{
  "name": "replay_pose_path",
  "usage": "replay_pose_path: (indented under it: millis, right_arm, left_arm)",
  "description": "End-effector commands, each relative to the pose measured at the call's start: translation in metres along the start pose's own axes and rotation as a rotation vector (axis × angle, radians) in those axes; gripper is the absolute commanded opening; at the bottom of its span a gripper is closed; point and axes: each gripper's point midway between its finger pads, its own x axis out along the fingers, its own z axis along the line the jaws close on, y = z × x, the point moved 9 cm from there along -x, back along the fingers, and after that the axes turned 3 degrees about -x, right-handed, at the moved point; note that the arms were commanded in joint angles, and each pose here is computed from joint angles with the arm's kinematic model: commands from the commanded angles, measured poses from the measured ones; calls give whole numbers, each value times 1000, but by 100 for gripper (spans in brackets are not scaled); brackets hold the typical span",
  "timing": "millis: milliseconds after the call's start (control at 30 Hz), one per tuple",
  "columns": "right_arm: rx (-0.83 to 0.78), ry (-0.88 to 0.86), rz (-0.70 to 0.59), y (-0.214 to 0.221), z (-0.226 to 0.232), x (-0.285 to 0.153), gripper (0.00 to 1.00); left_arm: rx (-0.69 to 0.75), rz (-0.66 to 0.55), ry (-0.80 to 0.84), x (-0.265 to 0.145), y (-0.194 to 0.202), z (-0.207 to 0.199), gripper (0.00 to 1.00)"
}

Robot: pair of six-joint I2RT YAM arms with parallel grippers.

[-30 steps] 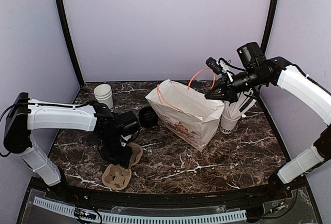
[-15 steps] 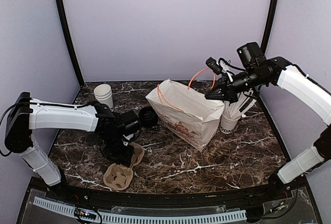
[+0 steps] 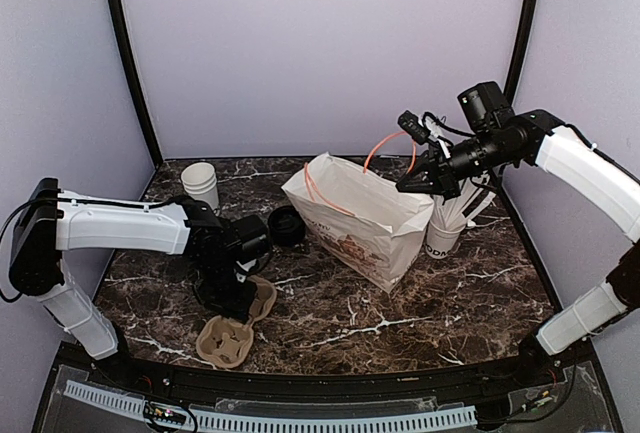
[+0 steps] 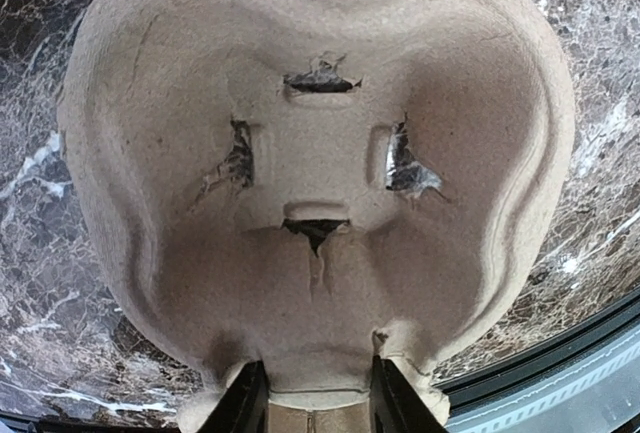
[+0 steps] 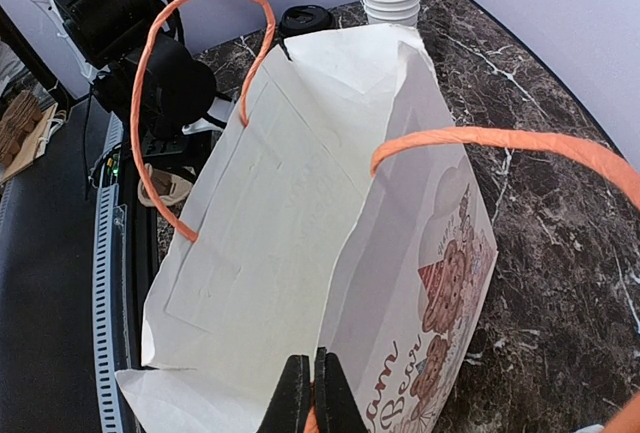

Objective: Pack the takeout coffee

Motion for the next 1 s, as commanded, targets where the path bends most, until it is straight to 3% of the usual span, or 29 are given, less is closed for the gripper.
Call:
replay_pose_path:
  millis: [0,333,600,967]
  right_arm:
    - [10,-15,20,2,0,4,0]
    - [-4,-32,23,4,4,3,0]
    - [-34,-122,8,-1,16,0,4]
    - [-93,-287,-6,-17,42,6,0]
  left_arm:
    - [4,-18,-12,-10,2,1,33]
    - [17,-31,-32,-19,0,1,30]
    - [53,-169,-43,-83,-6,2,30]
    - [14,-326,-103,-170,-6,32,30]
